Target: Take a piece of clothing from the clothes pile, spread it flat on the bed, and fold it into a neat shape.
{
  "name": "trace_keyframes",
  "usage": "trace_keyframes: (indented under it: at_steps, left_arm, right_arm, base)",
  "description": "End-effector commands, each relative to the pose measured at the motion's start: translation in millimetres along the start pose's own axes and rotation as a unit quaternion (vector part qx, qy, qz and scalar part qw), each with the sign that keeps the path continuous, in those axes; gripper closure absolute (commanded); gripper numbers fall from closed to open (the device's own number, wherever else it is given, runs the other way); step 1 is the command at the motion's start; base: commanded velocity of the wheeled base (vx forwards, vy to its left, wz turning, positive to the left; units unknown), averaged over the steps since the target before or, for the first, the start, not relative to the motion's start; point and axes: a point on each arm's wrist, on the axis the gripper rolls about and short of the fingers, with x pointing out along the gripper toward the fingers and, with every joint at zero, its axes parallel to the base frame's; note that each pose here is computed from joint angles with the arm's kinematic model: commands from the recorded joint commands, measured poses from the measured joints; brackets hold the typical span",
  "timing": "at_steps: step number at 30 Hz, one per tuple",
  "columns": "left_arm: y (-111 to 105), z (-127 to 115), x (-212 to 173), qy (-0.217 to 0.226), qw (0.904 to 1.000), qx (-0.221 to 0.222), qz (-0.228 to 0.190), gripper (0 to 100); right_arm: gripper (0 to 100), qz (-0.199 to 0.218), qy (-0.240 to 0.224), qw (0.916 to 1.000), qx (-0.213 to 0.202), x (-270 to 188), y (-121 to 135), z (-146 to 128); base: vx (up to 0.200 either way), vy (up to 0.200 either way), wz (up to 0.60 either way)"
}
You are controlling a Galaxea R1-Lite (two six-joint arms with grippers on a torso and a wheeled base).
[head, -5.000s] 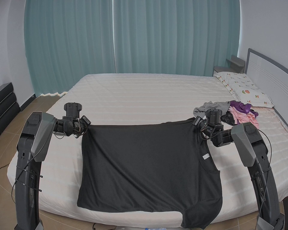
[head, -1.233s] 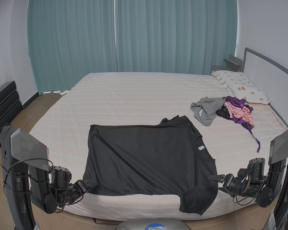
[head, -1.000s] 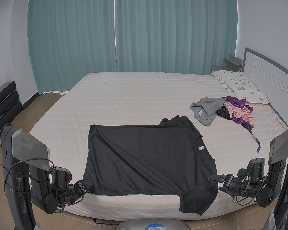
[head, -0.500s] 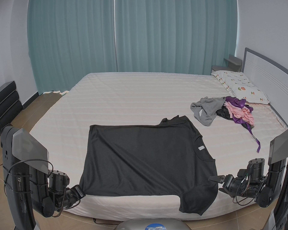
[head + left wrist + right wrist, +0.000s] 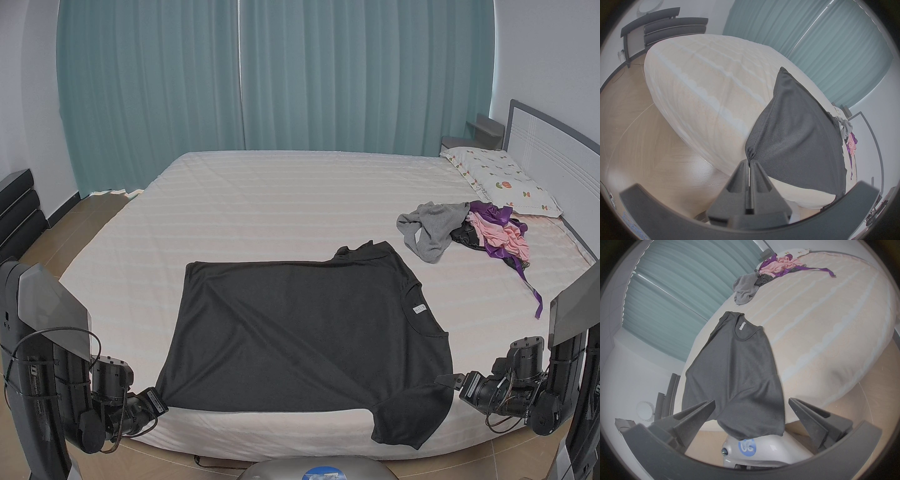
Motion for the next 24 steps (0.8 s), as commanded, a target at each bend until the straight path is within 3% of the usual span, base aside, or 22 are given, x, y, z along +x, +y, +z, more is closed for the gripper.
trace_keyframes:
  at_steps: [1,13,24]
  left_arm:
    - [3.0,4.8,-6.4,-0.01,0.9999,0.0,0.004,100]
    - [6.7,2.8,-10.7,0.011,0.9995,0.019,0.021,100]
    - [3.6,0.2,-9.9,0.023,0.9995,0.02,0.004,100]
  right_arm:
    - [0,-0.03,0.01,0.9995,-0.002,9.7,-12.5,-9.3]
    - [0,-0.005,-0.026,0.9997,0.0,26.2,-7.9,7.2]
    - [0,0.01,-0.043,0.999,-0.005,49.9,-8.6,17.6]
  base:
    - [0.0,0.0,0.0]
    - [0.0,0.0,0.0]
    - [0.0,0.0,0.0]
